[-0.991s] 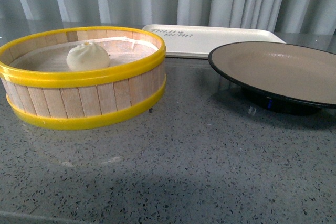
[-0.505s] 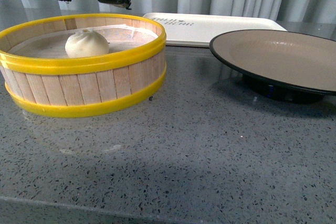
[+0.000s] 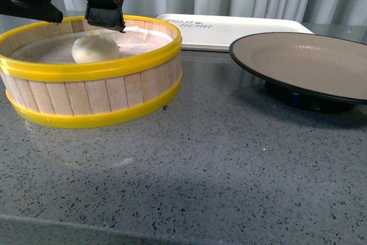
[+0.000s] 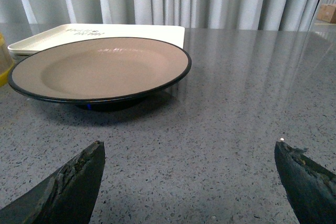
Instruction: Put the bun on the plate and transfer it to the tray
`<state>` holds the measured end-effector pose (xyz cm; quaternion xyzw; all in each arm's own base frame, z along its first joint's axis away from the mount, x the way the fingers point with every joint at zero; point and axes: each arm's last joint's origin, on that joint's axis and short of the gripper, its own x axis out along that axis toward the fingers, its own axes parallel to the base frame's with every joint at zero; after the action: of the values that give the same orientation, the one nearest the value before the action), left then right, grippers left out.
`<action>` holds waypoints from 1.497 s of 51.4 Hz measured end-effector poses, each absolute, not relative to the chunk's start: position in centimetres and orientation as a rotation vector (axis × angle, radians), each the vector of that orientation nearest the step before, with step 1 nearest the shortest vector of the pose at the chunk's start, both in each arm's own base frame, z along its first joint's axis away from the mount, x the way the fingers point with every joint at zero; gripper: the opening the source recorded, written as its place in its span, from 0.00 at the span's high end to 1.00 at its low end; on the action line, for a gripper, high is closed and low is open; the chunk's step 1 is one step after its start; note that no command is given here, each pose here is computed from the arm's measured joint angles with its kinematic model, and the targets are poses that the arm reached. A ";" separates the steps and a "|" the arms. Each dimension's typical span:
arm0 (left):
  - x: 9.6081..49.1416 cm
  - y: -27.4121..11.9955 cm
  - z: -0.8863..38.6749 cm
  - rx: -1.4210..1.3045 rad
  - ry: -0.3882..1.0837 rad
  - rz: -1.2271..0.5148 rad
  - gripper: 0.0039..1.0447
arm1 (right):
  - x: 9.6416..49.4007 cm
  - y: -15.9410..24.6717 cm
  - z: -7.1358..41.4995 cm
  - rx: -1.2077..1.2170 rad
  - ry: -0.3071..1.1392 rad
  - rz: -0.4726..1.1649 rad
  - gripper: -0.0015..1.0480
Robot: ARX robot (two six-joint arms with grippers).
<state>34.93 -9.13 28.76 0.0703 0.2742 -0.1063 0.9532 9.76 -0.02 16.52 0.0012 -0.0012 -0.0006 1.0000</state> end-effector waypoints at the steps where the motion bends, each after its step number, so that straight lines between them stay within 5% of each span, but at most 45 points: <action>1: 34.9 -9.1 28.7 0.143 0.559 -0.216 0.06 | 9.8 0.0 16.5 0.002 -0.002 -0.001 0.08; 30: 34.8 -9.3 27.3 0.170 0.610 -0.219 0.07 | 9.8 0.0 16.5 0.002 -0.002 -0.001 0.08; 59: 34.8 -9.4 27.2 0.191 0.613 -0.223 0.87 | 9.8 0.0 16.5 0.002 -0.002 -0.001 0.08; 65: 34.8 -9.5 27.5 0.191 0.610 -0.225 0.96 | 9.8 0.0 16.5 0.002 -0.002 -0.001 0.08; 77: 35.0 -10.1 30.4 0.193 0.554 -0.251 0.96 | 9.8 0.0 16.5 0.002 -0.002 -0.001 0.08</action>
<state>35.04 -10.14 30.36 0.0949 0.2724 -0.1234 0.9495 9.76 -0.02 16.52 0.0012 -0.0012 -0.0006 1.0000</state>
